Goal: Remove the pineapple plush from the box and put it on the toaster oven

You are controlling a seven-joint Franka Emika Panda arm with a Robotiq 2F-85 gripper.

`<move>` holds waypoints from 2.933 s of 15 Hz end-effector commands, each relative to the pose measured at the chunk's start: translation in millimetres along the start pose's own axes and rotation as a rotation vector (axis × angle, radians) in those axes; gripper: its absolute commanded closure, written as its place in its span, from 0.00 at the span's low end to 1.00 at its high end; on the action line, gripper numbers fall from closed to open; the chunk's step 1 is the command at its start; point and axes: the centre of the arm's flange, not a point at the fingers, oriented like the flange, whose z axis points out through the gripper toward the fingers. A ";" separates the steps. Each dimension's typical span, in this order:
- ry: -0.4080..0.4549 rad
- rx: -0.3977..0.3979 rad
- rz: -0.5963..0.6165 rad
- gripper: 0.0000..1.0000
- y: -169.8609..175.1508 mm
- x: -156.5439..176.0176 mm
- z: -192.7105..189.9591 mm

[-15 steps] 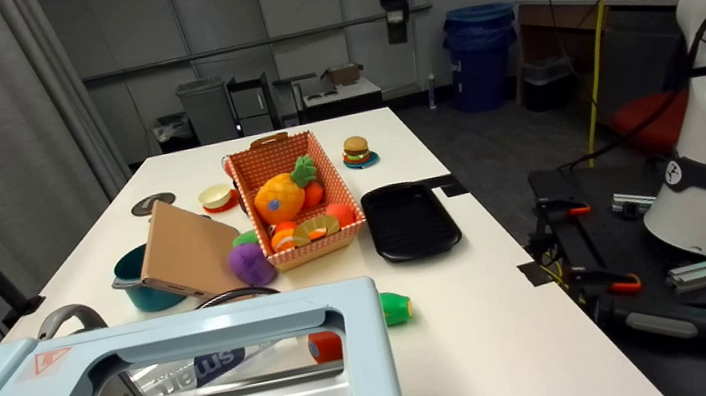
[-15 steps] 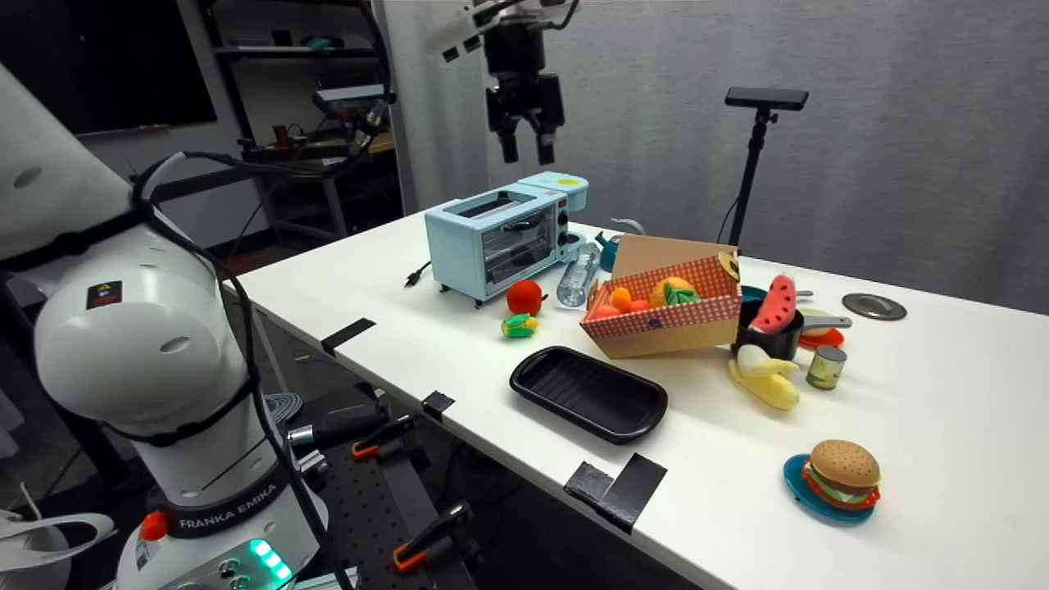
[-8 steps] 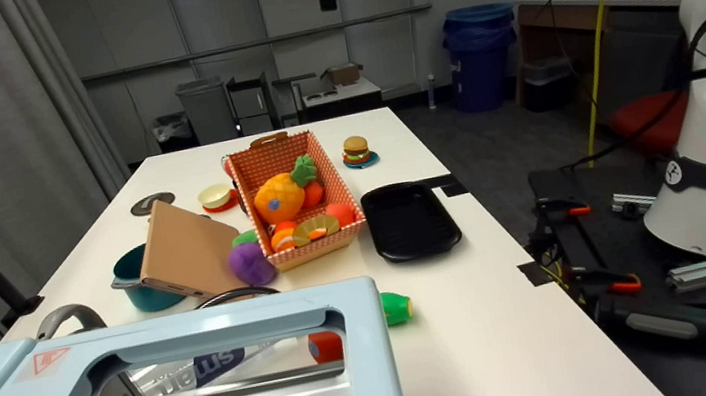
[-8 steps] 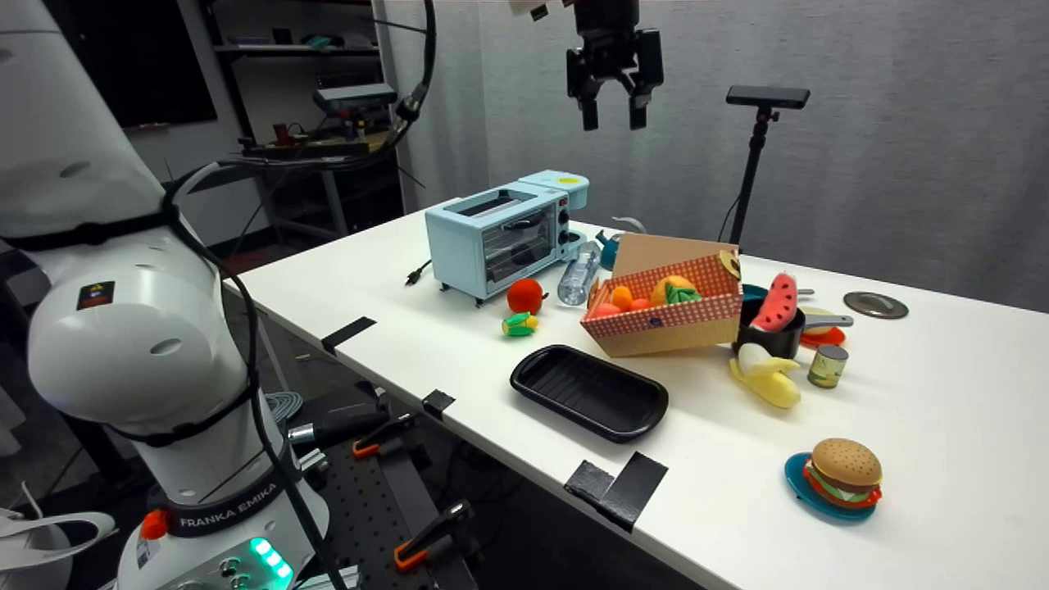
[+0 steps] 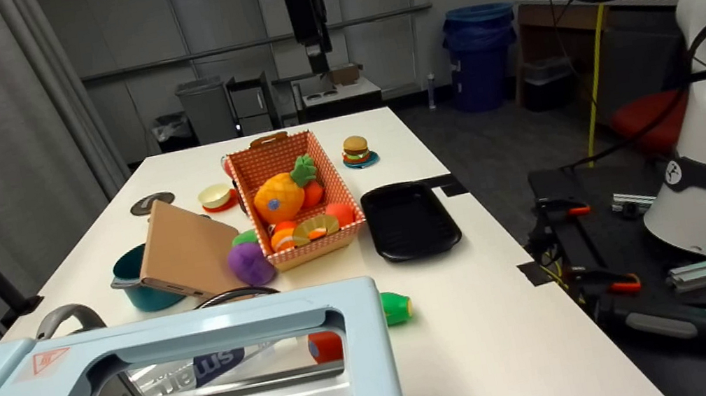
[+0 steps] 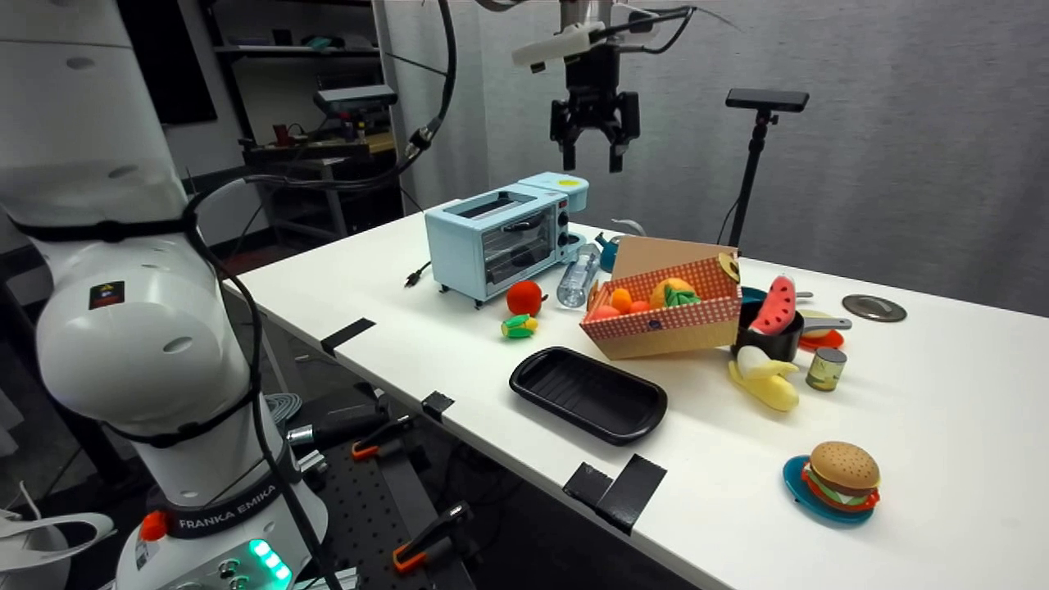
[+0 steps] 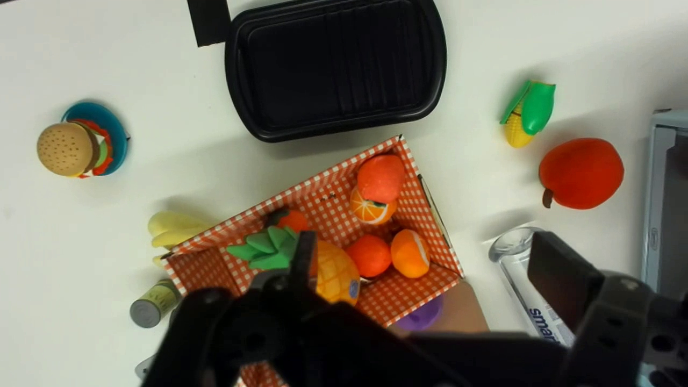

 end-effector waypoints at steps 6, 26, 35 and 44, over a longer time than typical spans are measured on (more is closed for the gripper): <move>-0.063 0.024 -0.053 0.00 1.7 53.4 42.0; 0.020 -0.023 -0.099 0.00 44.3 146.8 163.3; 0.049 -0.051 -0.075 0.00 58.6 159.0 192.7; 0.013 -0.030 -0.087 0.00 48.6 163.8 232.9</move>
